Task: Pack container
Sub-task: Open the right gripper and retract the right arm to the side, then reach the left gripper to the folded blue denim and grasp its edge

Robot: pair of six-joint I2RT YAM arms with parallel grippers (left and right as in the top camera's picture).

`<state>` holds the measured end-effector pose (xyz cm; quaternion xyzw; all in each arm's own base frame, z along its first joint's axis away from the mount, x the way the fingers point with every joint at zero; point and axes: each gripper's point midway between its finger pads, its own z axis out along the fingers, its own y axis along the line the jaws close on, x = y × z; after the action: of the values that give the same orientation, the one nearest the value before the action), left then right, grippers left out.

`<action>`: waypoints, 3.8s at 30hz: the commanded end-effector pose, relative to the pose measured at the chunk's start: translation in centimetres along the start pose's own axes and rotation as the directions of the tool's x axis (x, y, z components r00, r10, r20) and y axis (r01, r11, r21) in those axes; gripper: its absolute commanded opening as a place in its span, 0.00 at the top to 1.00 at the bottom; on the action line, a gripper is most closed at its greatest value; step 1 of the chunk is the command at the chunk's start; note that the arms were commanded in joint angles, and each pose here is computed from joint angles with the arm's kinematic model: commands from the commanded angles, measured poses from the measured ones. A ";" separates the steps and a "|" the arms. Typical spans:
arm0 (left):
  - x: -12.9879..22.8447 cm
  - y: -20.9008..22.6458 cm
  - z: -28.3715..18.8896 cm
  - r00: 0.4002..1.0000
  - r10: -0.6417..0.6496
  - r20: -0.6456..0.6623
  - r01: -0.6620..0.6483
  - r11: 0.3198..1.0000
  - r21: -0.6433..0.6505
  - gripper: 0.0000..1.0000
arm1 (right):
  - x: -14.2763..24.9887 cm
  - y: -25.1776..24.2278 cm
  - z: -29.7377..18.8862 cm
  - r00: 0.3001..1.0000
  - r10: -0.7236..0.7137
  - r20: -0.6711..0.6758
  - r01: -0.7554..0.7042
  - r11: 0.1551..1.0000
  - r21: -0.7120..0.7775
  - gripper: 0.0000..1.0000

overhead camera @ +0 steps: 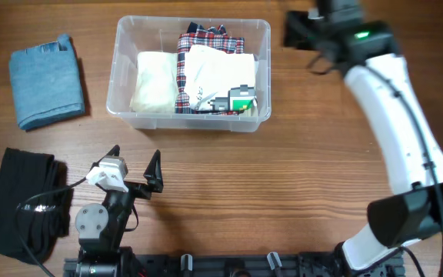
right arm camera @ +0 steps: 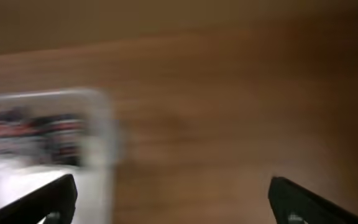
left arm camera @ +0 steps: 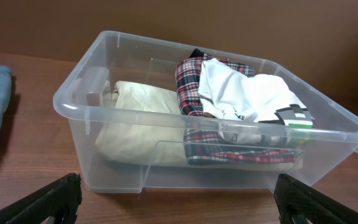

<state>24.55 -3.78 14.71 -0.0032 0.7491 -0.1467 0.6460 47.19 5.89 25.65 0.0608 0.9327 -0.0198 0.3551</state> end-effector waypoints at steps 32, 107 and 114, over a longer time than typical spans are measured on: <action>-6.8 -0.1 -1.8 0.998 -0.005 0.055 0.010 0.996 -0.083 0.00 | 1.4 -15.4 1.1 0.969 0.241 -0.050 -0.221 0.942 0.252 0.00; 5.6 35.8 12.7 0.576 -0.591 -0.565 0.337 0.801 -0.495 0.00 | 1.4 -15.4 1.1 0.969 0.241 -0.050 -0.221 0.942 0.251 0.00; 5.0 30.8 16.0 0.565 -0.555 -0.610 0.441 0.829 -0.346 0.03 | 1.4 -15.4 1.1 0.969 0.241 -0.050 -0.221 0.942 0.251 0.00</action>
<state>43.62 25.65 2.11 -0.2411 0.9164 -0.1834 0.2617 45.05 -9.15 23.58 0.2089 0.9255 -0.0851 0.3042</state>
